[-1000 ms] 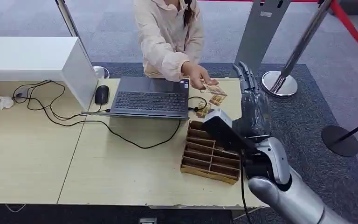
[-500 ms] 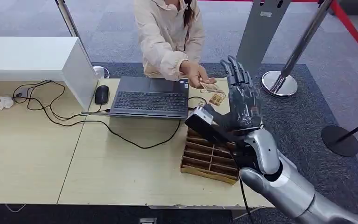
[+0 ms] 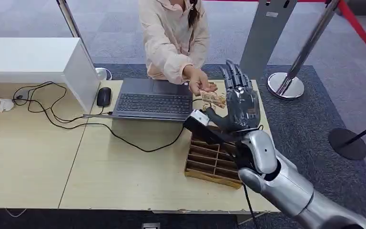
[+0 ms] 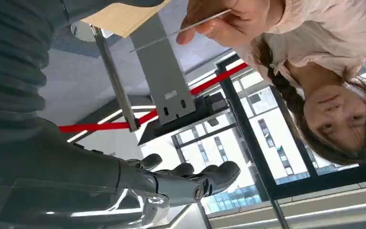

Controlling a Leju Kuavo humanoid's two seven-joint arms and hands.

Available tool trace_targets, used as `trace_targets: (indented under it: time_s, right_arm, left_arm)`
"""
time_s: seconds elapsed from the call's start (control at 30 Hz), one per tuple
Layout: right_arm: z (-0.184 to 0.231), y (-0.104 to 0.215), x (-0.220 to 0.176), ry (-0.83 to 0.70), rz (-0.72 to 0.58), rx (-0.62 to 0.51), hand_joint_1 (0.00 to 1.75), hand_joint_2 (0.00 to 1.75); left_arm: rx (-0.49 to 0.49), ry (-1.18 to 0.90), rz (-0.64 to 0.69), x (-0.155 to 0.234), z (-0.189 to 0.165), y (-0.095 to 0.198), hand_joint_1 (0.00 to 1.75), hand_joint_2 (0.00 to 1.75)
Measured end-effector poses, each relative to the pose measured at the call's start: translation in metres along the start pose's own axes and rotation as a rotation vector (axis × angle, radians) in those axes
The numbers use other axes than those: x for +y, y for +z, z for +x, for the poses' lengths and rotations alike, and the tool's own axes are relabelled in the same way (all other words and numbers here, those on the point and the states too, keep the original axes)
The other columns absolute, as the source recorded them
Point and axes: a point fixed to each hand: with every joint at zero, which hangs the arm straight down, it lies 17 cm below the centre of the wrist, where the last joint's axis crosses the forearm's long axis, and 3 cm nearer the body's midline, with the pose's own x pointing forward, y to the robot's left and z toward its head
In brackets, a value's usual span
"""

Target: Pass the card to the sensor for recognition and then transmit it.

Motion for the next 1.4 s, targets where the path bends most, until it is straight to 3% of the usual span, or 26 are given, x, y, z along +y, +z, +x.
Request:
trace_targets:
  time_s: [0.23, 0.33, 0.37, 0.4, 0.43, 0.47, 0.5, 0.57, 1.1, 1.23, 1.4]
  right_arm:
    - [-0.005, 0.001, 0.009, 0.014, 0.017, 0.012, 0.03, 1.75]
    - [-0.007, 0.001, 0.011, 0.019, 0.020, 0.016, 0.24, 1.75]
    - [-0.008, 0.001, 0.011, 0.021, 0.021, 0.017, 0.37, 1.75]
    - [-0.009, 0.001, 0.012, 0.024, 0.022, 0.018, 0.65, 1.75]
    - [-0.009, 0.001, 0.013, 0.025, 0.022, 0.018, 0.79, 1.75]
    - [-0.009, 0.001, 0.013, 0.028, 0.022, 0.019, 0.82, 1.75]
    - [-0.009, 0.001, 0.014, 0.029, 0.022, 0.020, 1.06, 1.75]
    - [-0.010, 0.001, 0.015, 0.032, 0.023, 0.022, 1.34, 1.75]
    - [-0.011, 0.001, 0.020, 0.029, 0.026, 0.025, 1.26, 1.75]
    - [-0.010, 0.000, 0.023, 0.022, 0.028, 0.025, 1.06, 1.75]
    - [-0.010, 0.000, 0.024, 0.010, 0.024, 0.025, 1.03, 1.75]
  left_arm:
    - [0.001, -0.009, 0.002, 0.000, -0.001, 0.000, 0.00, 0.00]
    - [0.002, -0.010, 0.002, 0.000, -0.001, 0.000, 0.00, 0.00]
    - [0.002, -0.010, 0.002, 0.000, -0.002, 0.000, 0.00, 0.00]
    - [0.004, -0.010, 0.002, 0.000, -0.002, 0.000, 0.00, 0.00]
    - [0.006, -0.010, 0.002, 0.000, -0.002, 0.000, 0.00, 0.00]
    - [0.008, -0.010, 0.002, 0.000, -0.002, 0.000, 0.00, 0.00]
    - [0.010, -0.010, 0.002, 0.000, -0.003, 0.000, 0.00, 0.00]
    - [0.010, -0.010, 0.004, 0.001, -0.003, 0.000, 0.00, 0.00]
    - [0.014, -0.008, 0.010, 0.004, -0.005, -0.002, 0.00, 0.00]
    - [0.018, -0.008, 0.017, 0.009, -0.008, -0.003, 0.00, 0.00]
    - [0.020, -0.007, 0.019, 0.010, -0.009, -0.003, 0.00, 0.00]
